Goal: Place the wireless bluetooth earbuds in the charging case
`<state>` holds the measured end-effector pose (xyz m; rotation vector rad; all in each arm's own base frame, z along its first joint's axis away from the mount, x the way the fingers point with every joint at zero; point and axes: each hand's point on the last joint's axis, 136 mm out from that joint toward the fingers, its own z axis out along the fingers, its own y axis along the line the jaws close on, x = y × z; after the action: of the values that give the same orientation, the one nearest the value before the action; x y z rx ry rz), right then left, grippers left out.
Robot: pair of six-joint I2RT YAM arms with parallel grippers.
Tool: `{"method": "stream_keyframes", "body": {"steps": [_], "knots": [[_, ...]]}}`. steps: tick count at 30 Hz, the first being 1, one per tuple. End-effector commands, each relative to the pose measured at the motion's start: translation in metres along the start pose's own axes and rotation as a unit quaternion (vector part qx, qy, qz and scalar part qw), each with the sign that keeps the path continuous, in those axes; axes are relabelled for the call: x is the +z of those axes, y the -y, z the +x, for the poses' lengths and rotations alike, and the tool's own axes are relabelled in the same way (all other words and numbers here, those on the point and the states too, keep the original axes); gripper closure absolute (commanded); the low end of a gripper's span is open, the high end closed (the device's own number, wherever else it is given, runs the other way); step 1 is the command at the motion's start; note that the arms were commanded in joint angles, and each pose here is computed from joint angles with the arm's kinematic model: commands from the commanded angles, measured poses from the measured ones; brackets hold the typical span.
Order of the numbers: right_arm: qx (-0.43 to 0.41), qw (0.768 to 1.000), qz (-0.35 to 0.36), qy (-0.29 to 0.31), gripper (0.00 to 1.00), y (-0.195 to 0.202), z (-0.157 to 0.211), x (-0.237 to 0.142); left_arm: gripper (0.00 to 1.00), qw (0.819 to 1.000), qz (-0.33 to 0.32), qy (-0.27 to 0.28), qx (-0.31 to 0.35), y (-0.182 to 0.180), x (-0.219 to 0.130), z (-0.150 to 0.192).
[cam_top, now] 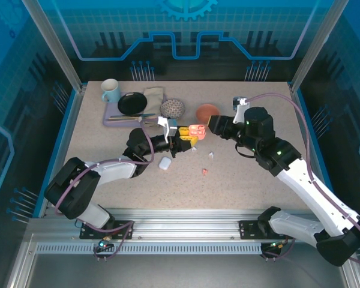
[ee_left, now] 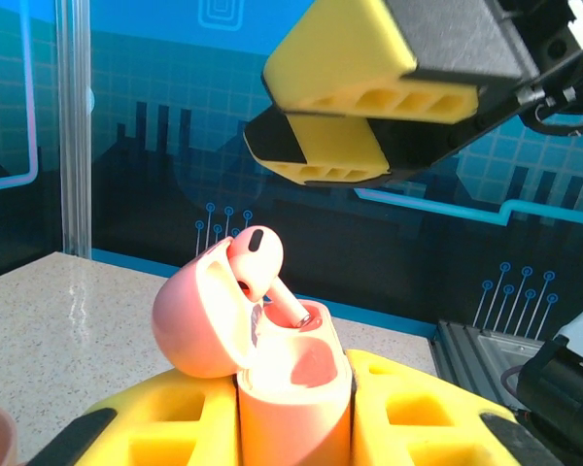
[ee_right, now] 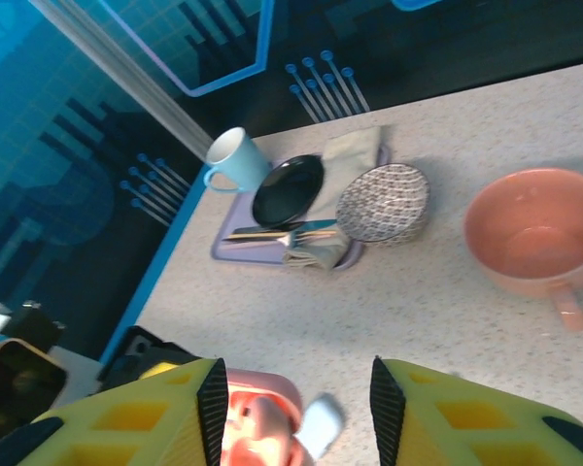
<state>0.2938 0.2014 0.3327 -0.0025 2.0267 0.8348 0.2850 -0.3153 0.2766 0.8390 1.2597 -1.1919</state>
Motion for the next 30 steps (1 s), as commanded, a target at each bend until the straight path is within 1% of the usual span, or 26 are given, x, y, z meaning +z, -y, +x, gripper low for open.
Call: {"method": "stream_keyframes", "body": {"steps": [1,9,17,25,30], "knots": [[0.019,0.998,-0.059,-0.032,0.54,-0.025,0.000,-0.001,1.00,0.999,0.023,0.014,0.034,0.007,0.004,-0.013],[0.025,0.995,-0.078,-0.056,0.55,-0.032,0.006,0.012,1.00,0.999,0.025,0.011,0.033,0.007,0.005,-0.014],[0.024,0.992,-0.089,-0.082,0.56,-0.038,0.021,0.021,1.00,0.999,0.025,0.011,0.034,0.007,0.005,-0.014],[0.022,0.991,-0.098,-0.092,0.56,-0.045,0.027,0.014,1.00,0.999,0.020,0.010,0.034,0.003,0.006,-0.012],[0.019,0.990,-0.091,-0.102,0.57,-0.042,0.036,0.009,1.00,0.999,0.018,0.011,0.037,0.002,0.006,-0.013]]}}
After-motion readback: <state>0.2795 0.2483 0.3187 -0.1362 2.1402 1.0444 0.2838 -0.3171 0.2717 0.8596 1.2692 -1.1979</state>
